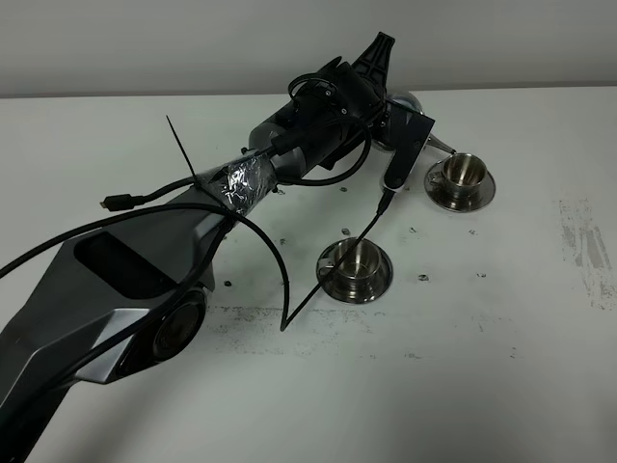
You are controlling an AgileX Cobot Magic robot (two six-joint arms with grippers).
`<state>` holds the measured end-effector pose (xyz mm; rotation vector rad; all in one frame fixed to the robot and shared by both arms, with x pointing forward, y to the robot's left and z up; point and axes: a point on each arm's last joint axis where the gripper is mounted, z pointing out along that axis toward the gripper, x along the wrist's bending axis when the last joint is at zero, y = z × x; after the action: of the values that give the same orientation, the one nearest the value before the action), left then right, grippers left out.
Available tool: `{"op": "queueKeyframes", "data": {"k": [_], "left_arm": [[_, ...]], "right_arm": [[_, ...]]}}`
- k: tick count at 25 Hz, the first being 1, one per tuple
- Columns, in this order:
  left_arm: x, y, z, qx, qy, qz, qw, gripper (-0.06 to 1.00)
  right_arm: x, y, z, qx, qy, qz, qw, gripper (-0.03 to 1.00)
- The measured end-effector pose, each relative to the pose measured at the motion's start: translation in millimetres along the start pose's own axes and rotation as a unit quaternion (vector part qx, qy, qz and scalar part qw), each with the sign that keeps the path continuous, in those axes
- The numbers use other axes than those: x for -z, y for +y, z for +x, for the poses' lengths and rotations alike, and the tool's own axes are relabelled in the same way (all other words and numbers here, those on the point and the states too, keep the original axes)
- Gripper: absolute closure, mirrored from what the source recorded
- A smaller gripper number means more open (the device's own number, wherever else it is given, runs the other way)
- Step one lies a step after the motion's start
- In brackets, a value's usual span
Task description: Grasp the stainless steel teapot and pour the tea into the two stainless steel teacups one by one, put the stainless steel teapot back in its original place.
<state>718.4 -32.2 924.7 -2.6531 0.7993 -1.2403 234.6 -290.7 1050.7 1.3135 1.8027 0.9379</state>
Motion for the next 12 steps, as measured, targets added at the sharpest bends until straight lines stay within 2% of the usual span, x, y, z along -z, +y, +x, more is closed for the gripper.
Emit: {"op": "queueKeyframes", "data": {"k": [12], "left_arm": [[0.1, 0.5, 4.7, -0.040, 0.026, -0.002, 0.999, 0.77]], "right_arm": [[0.0, 0.0, 0.0, 0.000, 0.000, 0.000, 1.000, 0.54]]}}
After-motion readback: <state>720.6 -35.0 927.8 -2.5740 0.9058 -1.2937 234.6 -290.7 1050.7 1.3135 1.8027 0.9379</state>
